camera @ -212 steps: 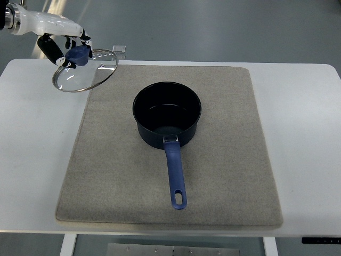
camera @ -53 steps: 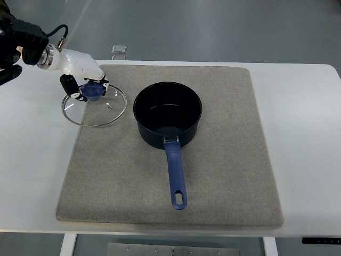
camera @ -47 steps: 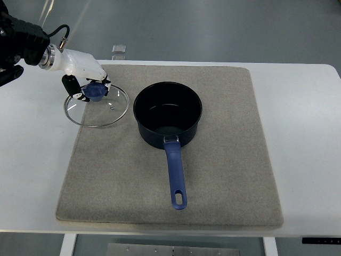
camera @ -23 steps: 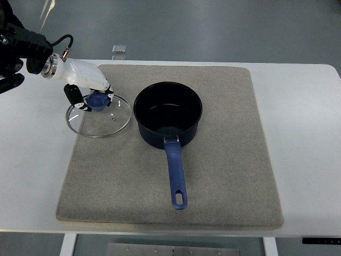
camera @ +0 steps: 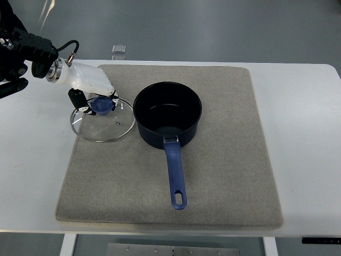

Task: Open pot lid and place left with left hand
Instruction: 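Lower the glass lid onto the mat beside the pot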

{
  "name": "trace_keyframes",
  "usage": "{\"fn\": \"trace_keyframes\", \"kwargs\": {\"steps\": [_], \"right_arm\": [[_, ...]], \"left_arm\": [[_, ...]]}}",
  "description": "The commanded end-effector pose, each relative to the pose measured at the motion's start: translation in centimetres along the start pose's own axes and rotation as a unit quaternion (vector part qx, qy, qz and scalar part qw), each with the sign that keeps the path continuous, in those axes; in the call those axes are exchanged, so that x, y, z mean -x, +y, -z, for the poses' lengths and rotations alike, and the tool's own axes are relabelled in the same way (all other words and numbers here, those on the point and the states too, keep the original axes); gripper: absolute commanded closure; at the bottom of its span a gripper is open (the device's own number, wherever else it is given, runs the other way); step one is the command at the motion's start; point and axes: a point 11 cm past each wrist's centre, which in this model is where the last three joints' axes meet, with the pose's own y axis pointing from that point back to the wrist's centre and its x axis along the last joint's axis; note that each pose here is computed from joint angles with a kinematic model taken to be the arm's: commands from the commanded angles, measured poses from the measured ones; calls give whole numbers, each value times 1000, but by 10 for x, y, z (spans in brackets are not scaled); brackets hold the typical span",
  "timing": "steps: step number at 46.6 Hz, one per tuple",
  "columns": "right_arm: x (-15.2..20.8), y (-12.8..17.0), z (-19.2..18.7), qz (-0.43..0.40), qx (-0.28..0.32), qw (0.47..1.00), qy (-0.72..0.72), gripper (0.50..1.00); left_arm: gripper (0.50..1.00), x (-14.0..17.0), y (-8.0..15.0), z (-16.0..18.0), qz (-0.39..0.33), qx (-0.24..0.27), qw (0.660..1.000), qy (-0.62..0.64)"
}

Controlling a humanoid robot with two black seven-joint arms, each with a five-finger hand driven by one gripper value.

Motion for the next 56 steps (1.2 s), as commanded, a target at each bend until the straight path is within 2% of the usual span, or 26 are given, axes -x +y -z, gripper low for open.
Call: {"fn": "trace_keyframes", "kwargs": {"steps": [1, 17, 36, 56], "right_arm": [[0, 0, 0, 0, 0, 1000, 0, 585], [0, 0, 0, 0, 0, 1000, 0, 585], [0, 0, 0, 0, 0, 1000, 0, 585], [0, 0, 0, 0, 0, 1000, 0, 585]], "left_arm": [[1000, 7, -2, -1, 1, 2, 1000, 2], [1000, 17, -2, -1, -11, 1, 1000, -3], [1000, 16, -2, 0, -34, -1, 999, -18], [1000, 31, -4, 1, -26, -4, 999, -18]]}}
